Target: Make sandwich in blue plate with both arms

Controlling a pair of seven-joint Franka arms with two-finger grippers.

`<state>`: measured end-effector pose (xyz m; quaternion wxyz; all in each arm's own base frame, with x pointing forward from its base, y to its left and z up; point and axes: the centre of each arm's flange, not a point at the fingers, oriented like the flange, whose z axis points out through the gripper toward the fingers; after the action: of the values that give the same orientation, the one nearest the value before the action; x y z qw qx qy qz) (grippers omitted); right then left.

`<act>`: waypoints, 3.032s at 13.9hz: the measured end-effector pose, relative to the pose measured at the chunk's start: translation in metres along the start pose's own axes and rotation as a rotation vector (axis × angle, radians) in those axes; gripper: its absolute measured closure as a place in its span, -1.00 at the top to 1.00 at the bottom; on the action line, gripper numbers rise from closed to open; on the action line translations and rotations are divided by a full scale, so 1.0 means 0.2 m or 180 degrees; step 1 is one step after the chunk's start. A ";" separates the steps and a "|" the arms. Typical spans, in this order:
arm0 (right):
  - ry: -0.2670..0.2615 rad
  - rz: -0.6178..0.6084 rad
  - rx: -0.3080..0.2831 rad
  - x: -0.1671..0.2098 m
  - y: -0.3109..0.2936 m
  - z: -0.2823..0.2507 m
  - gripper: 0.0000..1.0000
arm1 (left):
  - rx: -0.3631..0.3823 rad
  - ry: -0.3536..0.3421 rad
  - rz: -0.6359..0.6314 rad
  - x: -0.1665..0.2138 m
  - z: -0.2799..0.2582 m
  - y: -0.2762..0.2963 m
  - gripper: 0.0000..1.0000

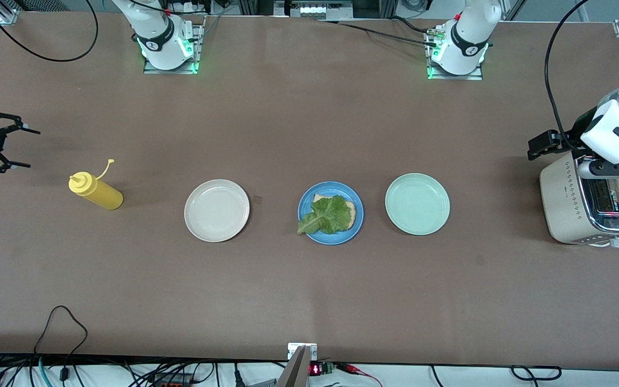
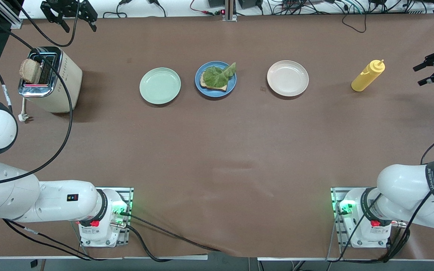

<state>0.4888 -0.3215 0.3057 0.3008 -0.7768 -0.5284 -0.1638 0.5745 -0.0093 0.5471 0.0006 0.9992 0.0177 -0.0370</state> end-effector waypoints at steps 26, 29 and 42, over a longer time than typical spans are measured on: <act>0.1312 -0.0579 -0.0096 -0.27 0.40 0.67 1.00 | 0.0000 0.0000 0.0005 0.00 0.00 0.00 1.00; 0.1311 -0.0621 -0.0056 -0.22 0.41 0.70 1.00 | 0.0000 0.0000 0.0004 0.00 0.00 0.00 1.00; 0.1239 -0.0809 0.0161 0.01 0.45 0.86 0.80 | 0.0000 0.0000 0.0000 0.00 0.00 0.00 1.00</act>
<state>0.5617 -0.2334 0.1473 0.3934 -0.6499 -0.5580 -0.3339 0.5745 -0.0092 0.5471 0.0007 0.9992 0.0178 -0.0370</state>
